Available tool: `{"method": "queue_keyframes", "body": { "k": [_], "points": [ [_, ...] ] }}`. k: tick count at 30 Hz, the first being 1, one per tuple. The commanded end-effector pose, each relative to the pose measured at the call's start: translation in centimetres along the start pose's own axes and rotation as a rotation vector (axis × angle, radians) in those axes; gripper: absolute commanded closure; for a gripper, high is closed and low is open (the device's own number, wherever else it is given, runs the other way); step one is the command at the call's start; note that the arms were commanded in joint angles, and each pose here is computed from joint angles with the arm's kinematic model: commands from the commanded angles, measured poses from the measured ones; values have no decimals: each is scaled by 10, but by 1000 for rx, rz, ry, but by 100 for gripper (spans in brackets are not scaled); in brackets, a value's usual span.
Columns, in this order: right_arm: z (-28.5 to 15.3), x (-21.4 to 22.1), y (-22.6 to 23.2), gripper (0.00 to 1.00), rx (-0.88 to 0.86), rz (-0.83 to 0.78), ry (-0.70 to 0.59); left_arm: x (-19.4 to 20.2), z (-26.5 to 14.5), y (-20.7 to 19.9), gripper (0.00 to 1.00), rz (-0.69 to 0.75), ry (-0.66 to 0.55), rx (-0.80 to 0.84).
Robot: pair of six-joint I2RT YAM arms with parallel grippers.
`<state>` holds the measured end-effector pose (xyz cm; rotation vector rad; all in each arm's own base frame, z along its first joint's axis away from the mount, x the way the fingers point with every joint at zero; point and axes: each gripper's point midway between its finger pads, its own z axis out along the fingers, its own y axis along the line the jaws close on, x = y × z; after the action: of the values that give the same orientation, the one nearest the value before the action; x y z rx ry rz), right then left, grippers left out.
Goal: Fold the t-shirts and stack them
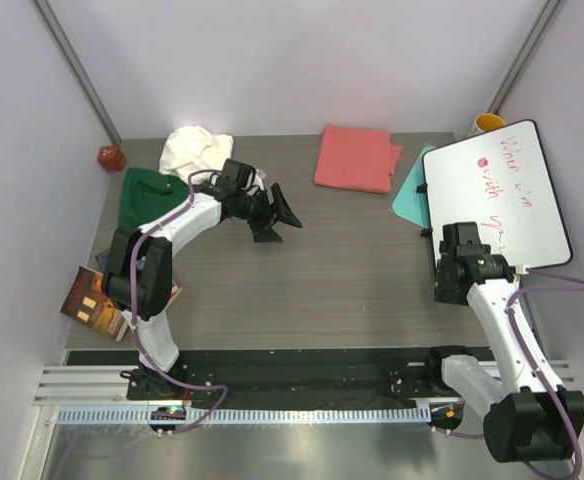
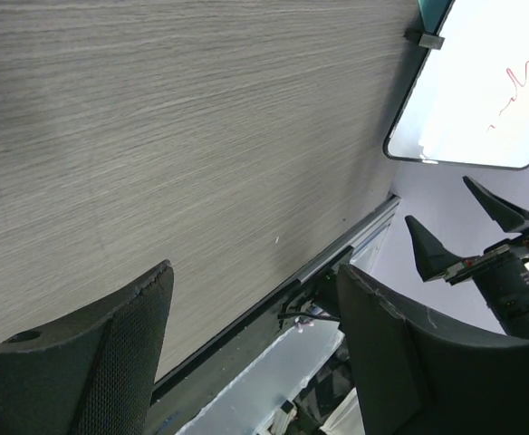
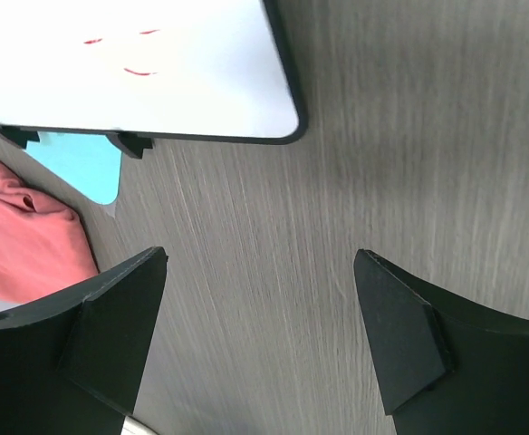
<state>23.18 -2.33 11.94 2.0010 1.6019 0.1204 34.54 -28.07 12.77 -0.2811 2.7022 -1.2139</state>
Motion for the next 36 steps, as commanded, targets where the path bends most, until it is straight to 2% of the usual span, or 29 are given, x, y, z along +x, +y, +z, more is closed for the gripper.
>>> {"method": "queue_keyframes", "body": {
  "k": [1, 5, 8, 13, 19, 27, 31, 36],
  "points": [
    [-14, -23, -15, 11, 37, 123, -77, 4, -10, -22, 26, 53, 9, 84],
    [-27, -42, -21, 11, 31, 138, -147, 6, -10, -27, 26, 65, 21, 125],
    [-35, -57, -26, 11, -4, 83, -199, 8, -11, -29, 27, 78, 34, 151],
    [-42, -57, -58, 13, 21, 72, -159, 6, -14, -24, 27, 80, 56, 170],
    [-46, -59, -54, 21, -148, 28, -147, -5, -15, -9, 27, 6, 36, 177],
    [-56, -53, -63, 20, -281, -108, -95, -1, -12, -8, 27, 8, 46, 178],
    [-55, -54, -74, 21, -333, -71, -92, 5, -3, -7, 27, -3, 78, 176],
    [-42, -45, -71, 26, -307, -48, -71, 14, 8, -17, 28, 7, 124, 188]
  ]
}}
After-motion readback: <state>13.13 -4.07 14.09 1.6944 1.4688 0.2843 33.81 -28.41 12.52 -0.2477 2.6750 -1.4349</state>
